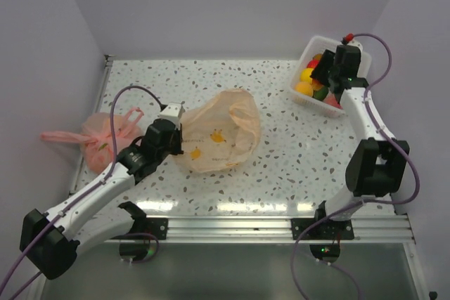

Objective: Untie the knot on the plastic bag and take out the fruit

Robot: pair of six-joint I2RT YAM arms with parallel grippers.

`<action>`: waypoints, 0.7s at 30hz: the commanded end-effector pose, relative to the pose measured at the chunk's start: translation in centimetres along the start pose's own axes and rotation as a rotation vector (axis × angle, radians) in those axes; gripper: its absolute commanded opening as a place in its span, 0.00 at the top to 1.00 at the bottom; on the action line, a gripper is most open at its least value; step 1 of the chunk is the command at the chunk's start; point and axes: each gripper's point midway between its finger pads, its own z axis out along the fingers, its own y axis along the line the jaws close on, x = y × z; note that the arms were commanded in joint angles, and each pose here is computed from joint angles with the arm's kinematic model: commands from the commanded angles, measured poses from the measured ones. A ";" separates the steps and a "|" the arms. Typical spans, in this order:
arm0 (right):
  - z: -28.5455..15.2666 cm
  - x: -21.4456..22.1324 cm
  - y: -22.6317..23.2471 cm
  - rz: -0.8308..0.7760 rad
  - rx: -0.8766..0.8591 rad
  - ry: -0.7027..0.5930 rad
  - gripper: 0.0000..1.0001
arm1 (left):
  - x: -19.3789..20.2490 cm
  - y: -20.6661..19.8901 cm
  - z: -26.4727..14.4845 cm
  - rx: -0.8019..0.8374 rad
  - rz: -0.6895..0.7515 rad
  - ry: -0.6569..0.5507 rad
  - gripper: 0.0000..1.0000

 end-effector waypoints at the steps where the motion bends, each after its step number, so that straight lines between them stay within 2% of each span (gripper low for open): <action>1: 2.2 -4.7 -1.9 0.101 0.091 -0.105 0.90 | -4.1 -0.3 -1.2 0.036 0.057 -0.151 1.00; 3: 4.0 -6.1 -3.1 0.106 0.145 -0.123 0.89 | -3.6 -0.3 -1.0 0.047 0.062 -0.165 1.00; 6: 4.6 -8.7 -4.2 0.090 0.209 -0.162 0.53 | -3.1 -0.7 -0.6 0.072 0.076 -0.152 1.00; 7: 5.4 -8.5 -4.8 0.077 0.241 -0.152 0.28 | -3.2 -0.8 -0.6 0.073 0.081 -0.151 1.00; 9: 5.0 -9.6 -5.2 0.077 0.280 -0.171 0.06 | -3.4 -0.8 -0.6 0.075 0.090 -0.160 1.00; 10: 4.6 -9.9 -5.1 0.079 0.276 -0.176 0.01 | -3.5 -0.9 -0.7 0.082 0.093 -0.163 1.00; 12: 3.8 -10.1 -4.7 0.083 0.248 -0.185 0.01 | -3.7 -1.2 -0.9 0.104 0.093 -0.178 1.00; 13: 2.0 -11.2 -3.9 0.089 0.214 -0.217 0.01 | -3.8 -1.3 -1.0 0.113 0.097 -0.182 1.00; 16: 0.0 -9.9 -2.9 0.086 0.131 -0.203 0.01 | -3.9 -1.7 -1.4 0.141 0.103 -0.201 1.00; 21: -7.0 -7.5 -0.5 0.049 -0.054 -0.167 0.01 | -4.2 -2.5 -1.6 0.188 0.080 -0.220 1.00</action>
